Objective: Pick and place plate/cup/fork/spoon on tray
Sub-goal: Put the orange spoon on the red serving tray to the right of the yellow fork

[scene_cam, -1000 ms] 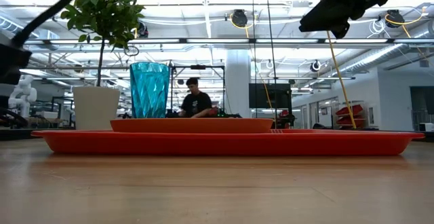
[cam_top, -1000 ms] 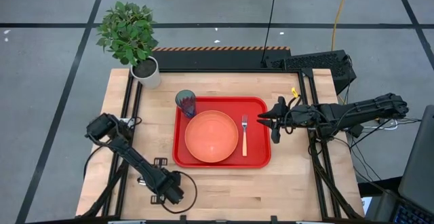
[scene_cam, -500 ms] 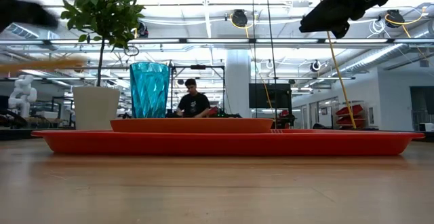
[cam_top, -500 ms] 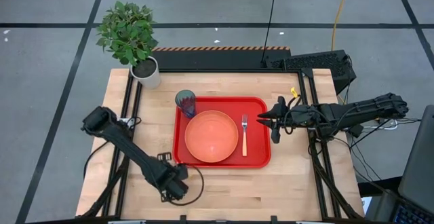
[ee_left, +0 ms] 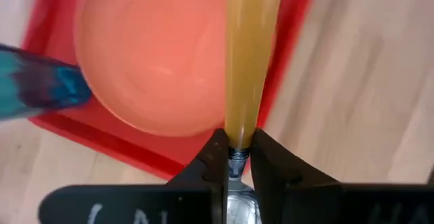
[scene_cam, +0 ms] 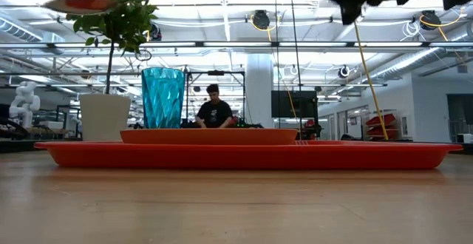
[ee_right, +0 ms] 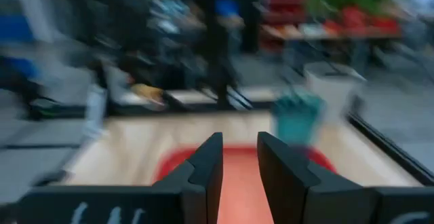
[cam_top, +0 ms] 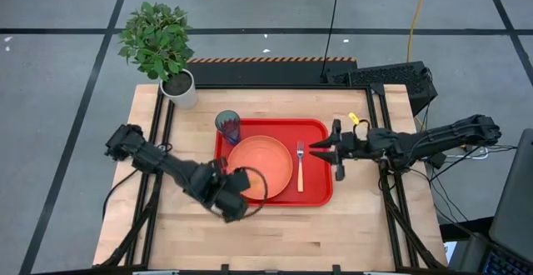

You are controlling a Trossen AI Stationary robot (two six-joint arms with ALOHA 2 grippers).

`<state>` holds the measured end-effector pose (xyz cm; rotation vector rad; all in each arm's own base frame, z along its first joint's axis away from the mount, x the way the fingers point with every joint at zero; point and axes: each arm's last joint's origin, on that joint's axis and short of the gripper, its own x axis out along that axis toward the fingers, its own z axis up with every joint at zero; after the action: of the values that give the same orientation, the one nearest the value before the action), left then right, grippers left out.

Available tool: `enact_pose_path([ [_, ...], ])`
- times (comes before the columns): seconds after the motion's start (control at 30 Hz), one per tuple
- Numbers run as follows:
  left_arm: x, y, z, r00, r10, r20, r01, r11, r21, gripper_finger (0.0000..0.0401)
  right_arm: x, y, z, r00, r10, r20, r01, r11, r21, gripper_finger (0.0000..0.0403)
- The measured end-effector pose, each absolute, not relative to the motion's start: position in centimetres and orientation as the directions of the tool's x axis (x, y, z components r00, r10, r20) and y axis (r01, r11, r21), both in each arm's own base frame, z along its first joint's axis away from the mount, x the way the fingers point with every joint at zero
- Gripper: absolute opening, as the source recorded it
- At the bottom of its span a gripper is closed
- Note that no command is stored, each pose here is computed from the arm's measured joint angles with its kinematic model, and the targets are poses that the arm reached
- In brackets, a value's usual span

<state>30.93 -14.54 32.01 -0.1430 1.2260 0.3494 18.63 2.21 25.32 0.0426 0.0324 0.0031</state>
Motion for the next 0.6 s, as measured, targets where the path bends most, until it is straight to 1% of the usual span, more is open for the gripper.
enact_pose_path([
  [0.07, 31.5, -13.3, 32.5, 0.302, 0.196, -0.933, -0.381, 0.922, 0.071, 0.0037, 18.5, 2.5, 25.3, 0.994, 0.102, 0.037, -0.103, 0.994, 0.038, 0.0086],
  [0.1, 31.8, -12.7, 32.6, 0.301, 0.200, -0.932, -0.406, 0.912, 0.065, 0.0037, 18.4, 2.6, 25.2, 0.990, 0.135, 0.051, -0.137, 0.990, 0.030, 0.0086],
  [0.17, 32.3, -11.6, 32.6, 0.288, 0.189, -0.939, -0.402, 0.914, 0.060, 0.0037, 18.4, 2.7, 25.0, 0.985, 0.170, 0.026, -0.171, 0.985, 0.008, 0.0086],
  [0.33, 33.3, -9.3, 31.9, 0.226, 0.136, -0.965, -0.263, 0.962, 0.074, 0.0037, 18.5, 3.0, 23.9, 0.973, 0.168, -0.160, -0.180, 0.982, -0.063, 0.0086],
  [0.47, 33.7, -7.0, 31.5, 0.164, 0.111, -0.980, -0.183, 0.980, 0.081, 0.0037, 19.1, 3.5, 24.7, 0.950, 0.116, -0.290, -0.147, 0.986, -0.085, 0.0086],
  [0.6, 34.1, -4.9, 31.4, 0.086, 0.109, -0.990, -0.121, 0.988, 0.098, 0.0037, 20.4, 4.0, 26.3, 0.915, 0.057, -0.400, -0.116, 0.985, -0.125, 0.0086],
])
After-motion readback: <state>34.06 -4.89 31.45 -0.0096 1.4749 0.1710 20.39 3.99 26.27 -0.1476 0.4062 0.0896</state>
